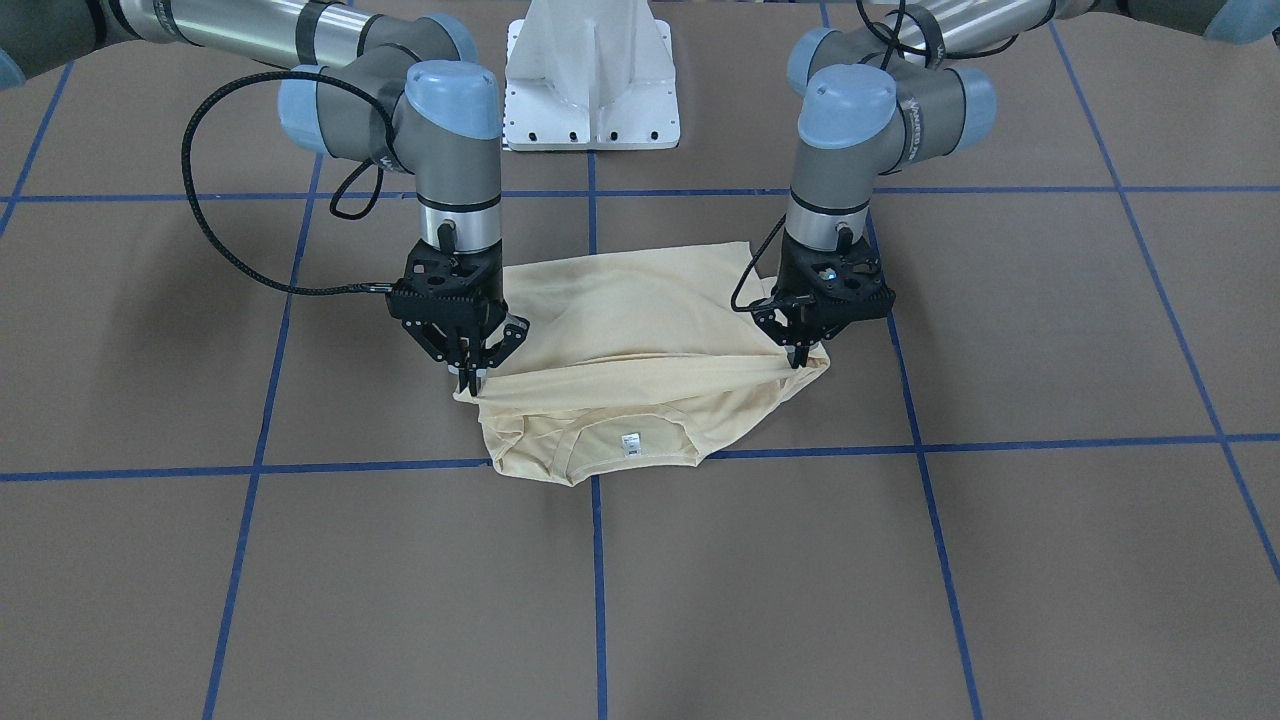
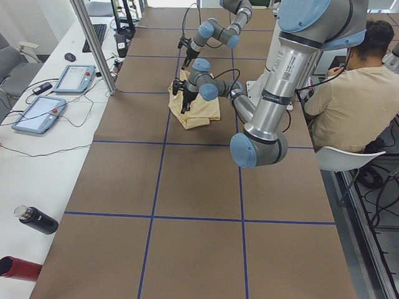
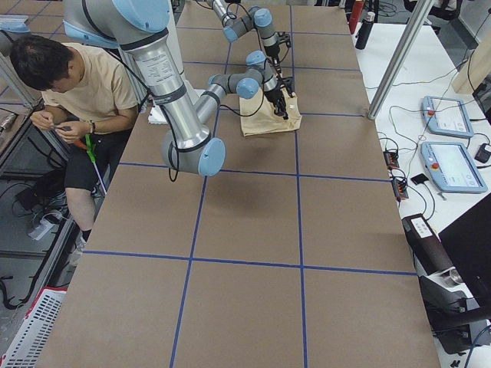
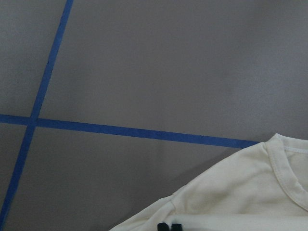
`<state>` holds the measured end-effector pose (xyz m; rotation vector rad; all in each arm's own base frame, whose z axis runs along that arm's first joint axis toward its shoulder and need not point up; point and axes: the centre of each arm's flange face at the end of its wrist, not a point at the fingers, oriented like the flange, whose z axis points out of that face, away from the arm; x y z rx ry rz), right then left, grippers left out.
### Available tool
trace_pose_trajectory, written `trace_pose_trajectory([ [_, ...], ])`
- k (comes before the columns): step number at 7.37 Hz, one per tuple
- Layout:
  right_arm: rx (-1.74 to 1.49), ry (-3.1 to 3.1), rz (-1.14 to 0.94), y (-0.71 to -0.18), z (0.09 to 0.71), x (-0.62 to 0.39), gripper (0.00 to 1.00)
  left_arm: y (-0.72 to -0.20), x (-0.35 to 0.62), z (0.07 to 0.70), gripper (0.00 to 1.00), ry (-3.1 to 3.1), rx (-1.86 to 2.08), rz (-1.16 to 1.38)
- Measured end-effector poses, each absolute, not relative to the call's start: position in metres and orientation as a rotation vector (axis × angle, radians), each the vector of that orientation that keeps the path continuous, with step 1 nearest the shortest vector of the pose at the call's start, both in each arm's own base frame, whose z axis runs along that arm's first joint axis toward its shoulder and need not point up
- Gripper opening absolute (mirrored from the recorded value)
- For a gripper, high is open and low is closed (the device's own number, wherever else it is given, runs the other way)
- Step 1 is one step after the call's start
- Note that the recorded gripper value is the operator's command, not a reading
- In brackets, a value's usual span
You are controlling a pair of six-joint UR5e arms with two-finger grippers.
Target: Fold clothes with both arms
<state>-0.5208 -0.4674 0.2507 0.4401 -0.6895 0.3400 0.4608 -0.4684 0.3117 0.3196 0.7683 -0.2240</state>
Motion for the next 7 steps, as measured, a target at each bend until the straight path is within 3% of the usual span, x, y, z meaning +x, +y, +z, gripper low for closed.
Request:
trace_pose_trajectory([
  [3, 0.381, -0.725, 0.293, -0.488, 0.248, -0.495, 1.0, -0.464, 0.429, 0.291, 1.0, 0.8, 0.408, -0.088],
  [7, 0.379, -0.771, 0.214, -0.49, 0.255, -0.473, 1.0, -0.365, 0.444, 0.311, 1.0, 0.931, 0.278, -0.086],
])
